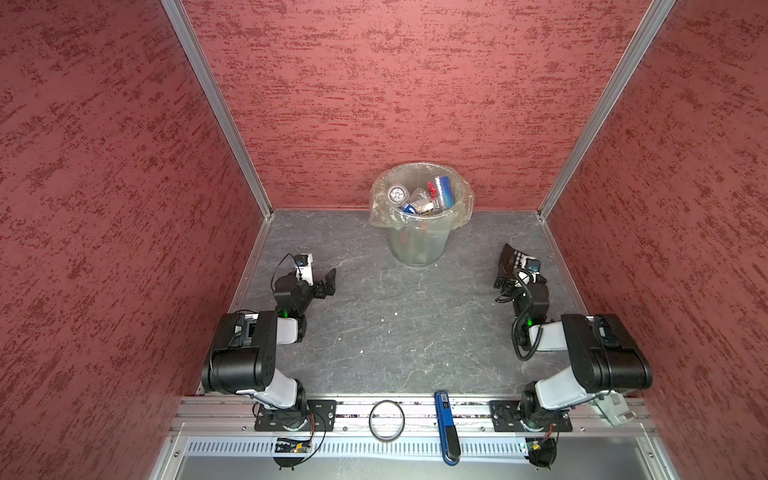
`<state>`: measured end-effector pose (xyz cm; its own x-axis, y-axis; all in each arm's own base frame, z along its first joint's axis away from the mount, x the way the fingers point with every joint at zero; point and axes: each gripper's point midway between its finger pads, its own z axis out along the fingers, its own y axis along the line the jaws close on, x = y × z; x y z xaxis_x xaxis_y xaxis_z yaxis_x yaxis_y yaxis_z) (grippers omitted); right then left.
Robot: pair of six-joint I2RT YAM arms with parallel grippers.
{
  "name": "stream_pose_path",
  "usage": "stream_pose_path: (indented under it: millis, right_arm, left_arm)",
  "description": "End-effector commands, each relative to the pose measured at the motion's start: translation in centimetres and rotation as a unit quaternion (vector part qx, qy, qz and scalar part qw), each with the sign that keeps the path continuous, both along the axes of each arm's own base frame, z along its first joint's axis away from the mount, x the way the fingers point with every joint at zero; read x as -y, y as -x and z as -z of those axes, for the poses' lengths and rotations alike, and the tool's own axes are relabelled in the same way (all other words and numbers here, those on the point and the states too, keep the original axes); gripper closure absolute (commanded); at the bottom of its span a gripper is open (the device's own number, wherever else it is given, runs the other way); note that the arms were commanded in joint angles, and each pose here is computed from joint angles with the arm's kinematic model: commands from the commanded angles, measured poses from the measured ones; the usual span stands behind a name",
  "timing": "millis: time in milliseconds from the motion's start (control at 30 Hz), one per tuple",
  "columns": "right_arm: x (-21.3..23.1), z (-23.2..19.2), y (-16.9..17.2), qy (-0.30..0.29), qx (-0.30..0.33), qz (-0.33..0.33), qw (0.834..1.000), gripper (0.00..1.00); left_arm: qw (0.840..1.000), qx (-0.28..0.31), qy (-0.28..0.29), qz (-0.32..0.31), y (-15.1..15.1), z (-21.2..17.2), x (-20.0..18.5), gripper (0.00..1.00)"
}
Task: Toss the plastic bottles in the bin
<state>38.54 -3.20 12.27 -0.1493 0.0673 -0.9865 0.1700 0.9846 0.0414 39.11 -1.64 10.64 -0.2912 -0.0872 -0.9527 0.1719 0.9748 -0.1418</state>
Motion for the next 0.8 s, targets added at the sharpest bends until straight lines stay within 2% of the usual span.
stream_pose_path:
  millis: [0,767]
  right_arm:
    - [-0.37,-1.16,-0.14,-0.003,0.027,-0.015,1.000,0.01]
    - [-0.29,-1.28,-0.03,-0.003,0.030,-0.013,0.999,0.01]
  left_arm:
    - [1.000,0.019,-0.011,-0.001,-0.49,-0.98,-0.06,0.01]
    - [1.000,0.017,-0.003,0.002,-0.46,-0.99,-0.22,0.01]
